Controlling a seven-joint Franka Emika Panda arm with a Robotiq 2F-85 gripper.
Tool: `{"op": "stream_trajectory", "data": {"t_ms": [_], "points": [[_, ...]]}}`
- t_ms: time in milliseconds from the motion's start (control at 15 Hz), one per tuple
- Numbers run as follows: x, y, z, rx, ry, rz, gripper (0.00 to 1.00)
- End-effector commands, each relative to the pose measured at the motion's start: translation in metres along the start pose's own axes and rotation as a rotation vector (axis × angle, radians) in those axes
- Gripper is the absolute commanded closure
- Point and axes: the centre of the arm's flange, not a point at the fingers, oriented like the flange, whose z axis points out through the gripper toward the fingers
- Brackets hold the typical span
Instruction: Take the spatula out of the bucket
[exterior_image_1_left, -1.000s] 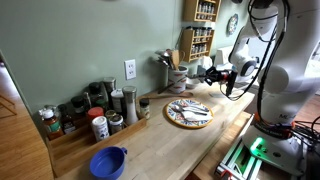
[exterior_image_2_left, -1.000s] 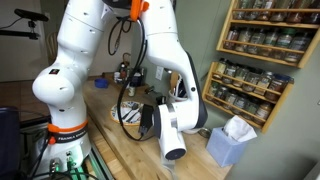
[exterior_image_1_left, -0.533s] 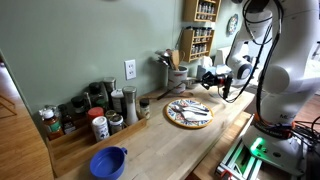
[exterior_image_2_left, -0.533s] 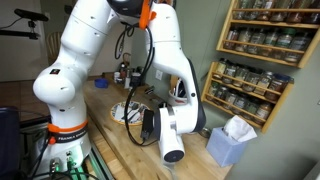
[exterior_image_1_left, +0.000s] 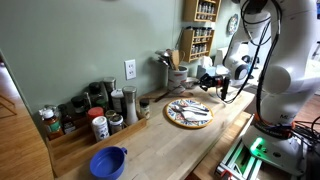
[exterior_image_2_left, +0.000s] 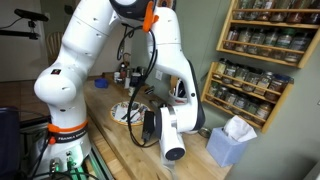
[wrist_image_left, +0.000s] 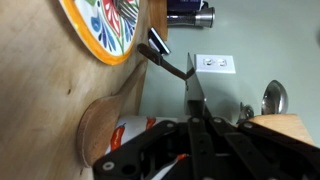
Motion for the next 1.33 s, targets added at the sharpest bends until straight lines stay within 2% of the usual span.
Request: {"op": "stream_trajectory", "data": {"t_ms": [0, 600, 667, 867, 1000, 1133, 1267], "points": [[0.004, 0.008, 0.000, -0.001, 0.012, -0.011, 0.73], [0.007, 0.021, -0.004, -0.017, 0.006, 0.013, 0.06], [0.007, 0.023, -0.004, -0.016, 0.003, 0.020, 0.01], [0.006, 0.020, -0.006, -0.031, -0.008, 0.026, 0.00], [0.003, 0.006, -0.012, -0.051, -0.021, 0.032, 0.00], [-0.001, -0.008, -0.022, -0.087, -0.027, 0.027, 0.00], [-0.006, -0.021, -0.033, -0.177, -0.035, 0.036, 0.00]]}}
